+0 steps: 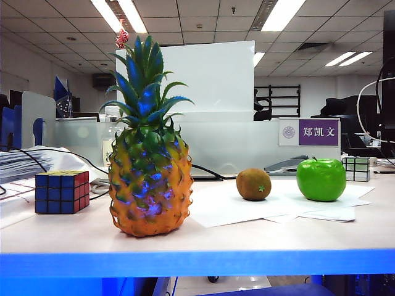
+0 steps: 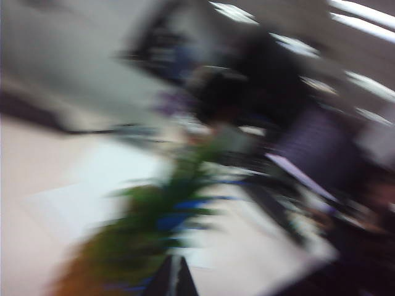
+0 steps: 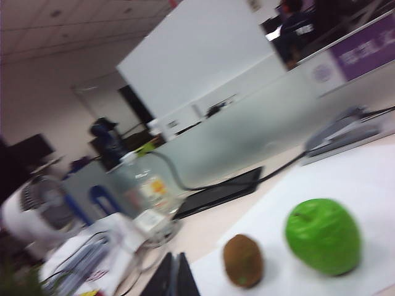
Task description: Arrange all the fruits from large to small from left to right in a row.
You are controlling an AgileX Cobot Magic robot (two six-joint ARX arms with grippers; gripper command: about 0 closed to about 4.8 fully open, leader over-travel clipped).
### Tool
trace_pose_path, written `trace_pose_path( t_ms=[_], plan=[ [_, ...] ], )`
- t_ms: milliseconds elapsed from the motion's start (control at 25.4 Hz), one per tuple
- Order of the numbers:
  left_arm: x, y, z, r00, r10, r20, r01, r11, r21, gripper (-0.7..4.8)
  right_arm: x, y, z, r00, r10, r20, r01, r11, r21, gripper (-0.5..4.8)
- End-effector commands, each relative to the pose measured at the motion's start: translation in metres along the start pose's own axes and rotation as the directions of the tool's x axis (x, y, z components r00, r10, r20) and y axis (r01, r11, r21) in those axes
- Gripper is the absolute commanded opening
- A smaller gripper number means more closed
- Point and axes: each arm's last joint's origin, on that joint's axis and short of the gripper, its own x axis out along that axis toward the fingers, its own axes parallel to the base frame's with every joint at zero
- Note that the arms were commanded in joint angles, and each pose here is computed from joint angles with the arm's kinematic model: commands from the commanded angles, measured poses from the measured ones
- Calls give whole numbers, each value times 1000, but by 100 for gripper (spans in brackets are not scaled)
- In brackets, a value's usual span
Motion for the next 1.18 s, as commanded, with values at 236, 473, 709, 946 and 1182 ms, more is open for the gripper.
trace_pose_path(
  t_ms=[236, 473, 709, 946, 1182],
  plan=[
    [-5, -34, 19, 911, -389, -134, 396, 918, 23, -5, -1, -4, -7, 994, -23, -103, 4, 984, -180, -4],
    [-9, -56, 40, 900, -423, -107, 432, 899, 77, -5, 10, 4, 1, 997, 51, -66, -64, 974, -216, 13],
    [-10, -61, 45, 897, -432, -92, 440, 891, 111, -5, 88, 41, 9, 901, 268, -340, -376, 874, -308, 88],
    [-11, -65, 48, 891, -443, -98, 452, 886, 105, -5, 188, 56, -22, 868, 18, -497, -311, 798, -516, 479],
    [-12, -67, 49, 890, -445, -96, 454, 884, 111, -4, 221, 37, -56, 854, -83, -513, -261, 784, -562, 479]
  ],
)
